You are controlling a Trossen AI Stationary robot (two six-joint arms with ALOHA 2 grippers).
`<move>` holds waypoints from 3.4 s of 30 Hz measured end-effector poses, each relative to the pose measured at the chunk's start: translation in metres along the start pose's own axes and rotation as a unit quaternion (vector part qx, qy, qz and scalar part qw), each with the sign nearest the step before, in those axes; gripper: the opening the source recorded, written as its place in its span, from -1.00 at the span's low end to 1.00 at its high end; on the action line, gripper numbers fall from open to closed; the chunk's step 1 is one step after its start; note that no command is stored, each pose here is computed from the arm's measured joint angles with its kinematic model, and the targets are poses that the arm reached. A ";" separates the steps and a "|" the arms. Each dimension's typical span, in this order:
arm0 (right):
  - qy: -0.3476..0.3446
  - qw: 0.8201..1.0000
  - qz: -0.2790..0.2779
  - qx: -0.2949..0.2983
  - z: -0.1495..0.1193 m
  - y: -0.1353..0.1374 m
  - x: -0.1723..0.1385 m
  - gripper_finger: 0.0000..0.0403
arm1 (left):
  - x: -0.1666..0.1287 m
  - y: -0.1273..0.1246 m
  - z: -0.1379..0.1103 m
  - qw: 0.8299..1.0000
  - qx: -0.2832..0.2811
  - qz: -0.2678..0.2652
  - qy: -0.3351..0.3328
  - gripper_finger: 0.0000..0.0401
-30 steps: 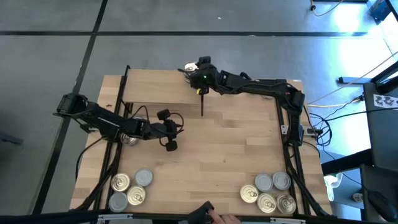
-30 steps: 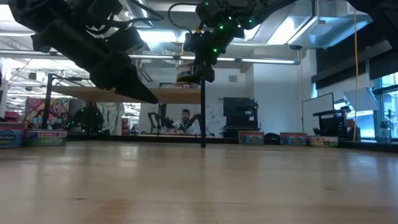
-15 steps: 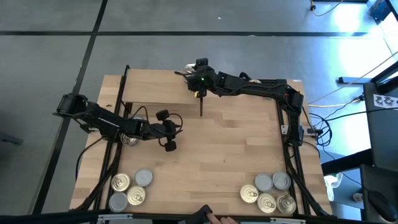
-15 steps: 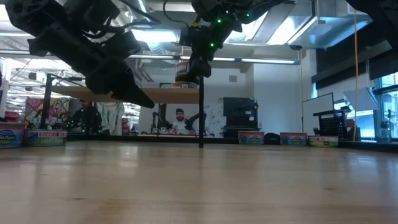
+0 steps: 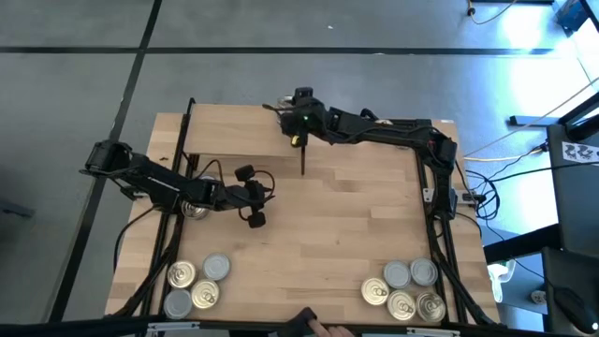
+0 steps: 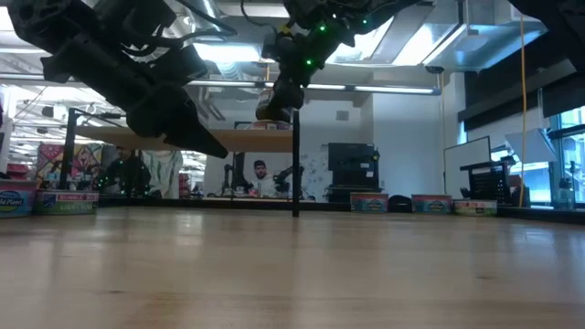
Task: Stack canned seafood by type on shelf
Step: Stack the blue tuna can on top of the blue tuna can on the shelf, then put the green tuna can on the shelf
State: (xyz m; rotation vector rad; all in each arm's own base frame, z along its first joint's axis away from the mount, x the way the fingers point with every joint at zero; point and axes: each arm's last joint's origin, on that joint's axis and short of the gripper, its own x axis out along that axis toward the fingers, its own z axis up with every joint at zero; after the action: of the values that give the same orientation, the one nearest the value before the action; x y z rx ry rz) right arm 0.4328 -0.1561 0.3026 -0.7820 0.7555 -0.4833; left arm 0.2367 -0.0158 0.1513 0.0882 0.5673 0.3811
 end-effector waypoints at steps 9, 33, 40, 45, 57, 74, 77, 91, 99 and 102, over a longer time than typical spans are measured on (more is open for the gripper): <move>-0.015 0.999 0.028 0.026 0.000 0.002 0.000 0.47 | 0.000 0.000 0.000 1.000 0.000 0.000 0.000 -0.56; -0.024 0.999 0.026 0.020 0.033 0.010 -0.058 0.47 | 0.000 0.000 0.001 1.000 -0.002 -0.001 -0.003 -0.56; 0.024 0.980 0.171 0.095 0.032 0.023 -0.131 0.47 | -0.001 -0.002 0.001 1.000 -0.008 -0.004 -0.005 -0.56; 0.084 0.963 0.242 0.086 0.023 0.059 -0.159 0.47 | -0.001 -0.002 0.001 1.000 -0.021 -0.010 -0.007 -0.53; 0.066 0.972 0.212 0.081 -0.030 0.168 -0.177 0.47 | -0.012 0.000 0.043 0.989 -0.014 0.016 0.145 0.12; -0.034 0.966 0.210 0.148 -0.065 0.215 -0.159 0.47 | -0.051 0.030 0.024 0.860 -0.187 0.257 0.399 -0.18; -0.032 0.966 0.212 0.146 -0.067 0.216 -0.159 0.47 | -0.046 0.028 0.018 0.847 -0.172 0.274 0.423 -0.25; -0.031 0.966 0.213 0.145 -0.068 0.216 -0.159 0.47 | -0.015 0.018 -0.023 0.766 -0.072 0.367 0.523 -0.54; -0.031 0.966 0.214 0.145 -0.068 0.216 -0.159 0.47 | -0.014 0.017 -0.042 0.764 -0.054 0.350 0.539 -0.62; -0.031 0.966 0.214 0.145 -0.068 0.216 -0.159 0.47 | -0.013 0.015 -0.039 0.776 -0.051 0.332 0.534 -0.66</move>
State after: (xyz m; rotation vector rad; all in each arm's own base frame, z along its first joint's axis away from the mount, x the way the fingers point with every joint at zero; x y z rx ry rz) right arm 0.3039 0.0505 0.1705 -0.3435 0.7501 -0.1708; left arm 0.2011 -0.0079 0.1281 -0.0512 1.6627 1.1845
